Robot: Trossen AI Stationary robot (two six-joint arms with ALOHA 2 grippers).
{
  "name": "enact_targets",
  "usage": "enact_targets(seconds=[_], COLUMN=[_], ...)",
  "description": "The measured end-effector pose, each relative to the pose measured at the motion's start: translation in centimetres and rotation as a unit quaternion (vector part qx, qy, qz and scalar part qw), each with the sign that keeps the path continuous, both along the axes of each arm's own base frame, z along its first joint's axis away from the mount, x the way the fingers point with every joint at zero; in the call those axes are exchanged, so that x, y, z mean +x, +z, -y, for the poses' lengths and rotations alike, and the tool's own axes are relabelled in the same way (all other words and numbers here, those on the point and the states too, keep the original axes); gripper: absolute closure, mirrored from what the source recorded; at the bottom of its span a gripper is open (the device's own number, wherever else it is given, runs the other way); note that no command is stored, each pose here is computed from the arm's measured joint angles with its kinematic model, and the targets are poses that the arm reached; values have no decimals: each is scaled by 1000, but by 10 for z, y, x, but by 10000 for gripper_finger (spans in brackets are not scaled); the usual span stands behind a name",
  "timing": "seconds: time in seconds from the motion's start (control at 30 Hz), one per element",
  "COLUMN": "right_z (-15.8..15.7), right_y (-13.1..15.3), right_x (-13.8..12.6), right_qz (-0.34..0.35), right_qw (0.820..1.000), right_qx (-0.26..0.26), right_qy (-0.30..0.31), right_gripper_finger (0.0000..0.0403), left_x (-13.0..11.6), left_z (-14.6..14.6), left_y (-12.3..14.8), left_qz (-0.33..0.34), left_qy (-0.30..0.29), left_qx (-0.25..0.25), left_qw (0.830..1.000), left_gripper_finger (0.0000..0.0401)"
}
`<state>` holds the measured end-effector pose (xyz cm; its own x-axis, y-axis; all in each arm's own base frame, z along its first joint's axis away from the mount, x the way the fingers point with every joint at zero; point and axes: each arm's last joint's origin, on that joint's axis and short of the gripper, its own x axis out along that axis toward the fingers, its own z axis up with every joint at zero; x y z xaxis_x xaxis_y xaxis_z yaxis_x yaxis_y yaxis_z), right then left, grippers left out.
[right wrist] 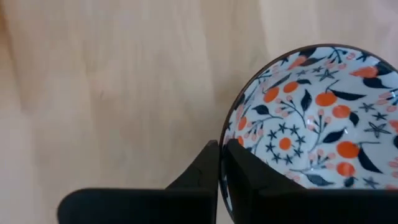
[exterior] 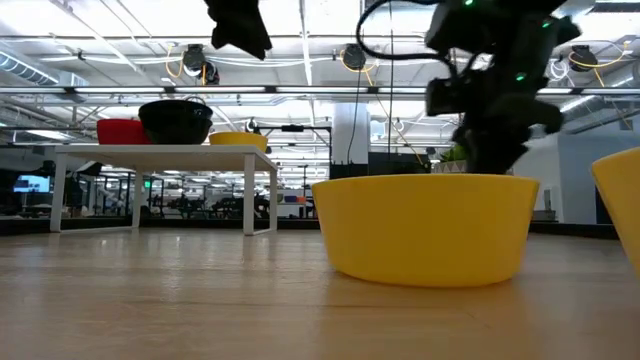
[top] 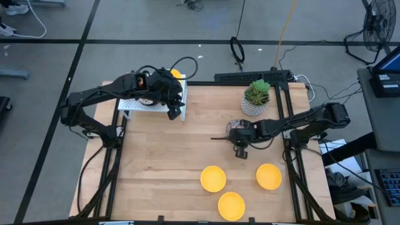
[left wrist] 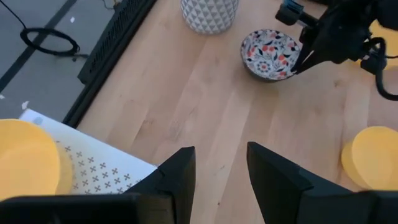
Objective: Pick & Place Mini bowls
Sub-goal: Stack the black bowl on top of the black bowl on the shelf
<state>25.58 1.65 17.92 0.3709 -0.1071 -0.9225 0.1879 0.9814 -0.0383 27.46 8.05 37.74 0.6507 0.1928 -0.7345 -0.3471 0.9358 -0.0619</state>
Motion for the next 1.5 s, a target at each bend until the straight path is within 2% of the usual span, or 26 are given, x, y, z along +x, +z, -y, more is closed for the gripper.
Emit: enact_targets(seconds=[0.13, 0.3, 0.4, 0.53, 0.7, 0.93, 1.13, 1.23, 1.37, 1.5], right_z=[9, 15, 15, 15, 13, 12, 12, 11, 9, 8], right_y=[-9, -6, -2, -3, -7, -1, 24, 43, 66, 82], right_x=[22, 53, 72, 92, 103, 100, 88, 74, 52, 24], right_qz=[37, 39, 41, 43, 51, 53, 68, 66, 70, 76], right_qw=[999, 996, 993, 990, 989, 990, 990, 992, 994, 995], right_qx=[-18, -50, -76, -85, -87, -80, -79, -69, -60, -50], right_qy=[26, 60, 85, 108, 112, 102, 96, 78, 64, 49], right_gripper_finger=[395, 395, 395, 395, 387, 331, 260, 234, 218, 218], left_x=[13, 23, 24, 24, 22, 22, 21, 22, 28, 41], left_z=[-4, -7, -7, -5, -2, 0, 1, 2, 11, 26], left_y=[-13, -25, -25, -25, -22, -23, -23, -23, -29, -40], left_qz=[-23, -39, -40, -40, -35, -45, -46, -48, -55, -71], left_qy=[-1, -2, -2, 0, -3, -14, -15, -20, -67, -123], left_qx=[-6, -10, -11, -14, -14, -11, -10, -12, -20, -18], left_qw=[1000, 999, 999, 999, 999, 999, 999, 999, 996, 990], left_gripper_finger=[256, 256, 256, 256, 256, 256, 256, 256, 256, 256])
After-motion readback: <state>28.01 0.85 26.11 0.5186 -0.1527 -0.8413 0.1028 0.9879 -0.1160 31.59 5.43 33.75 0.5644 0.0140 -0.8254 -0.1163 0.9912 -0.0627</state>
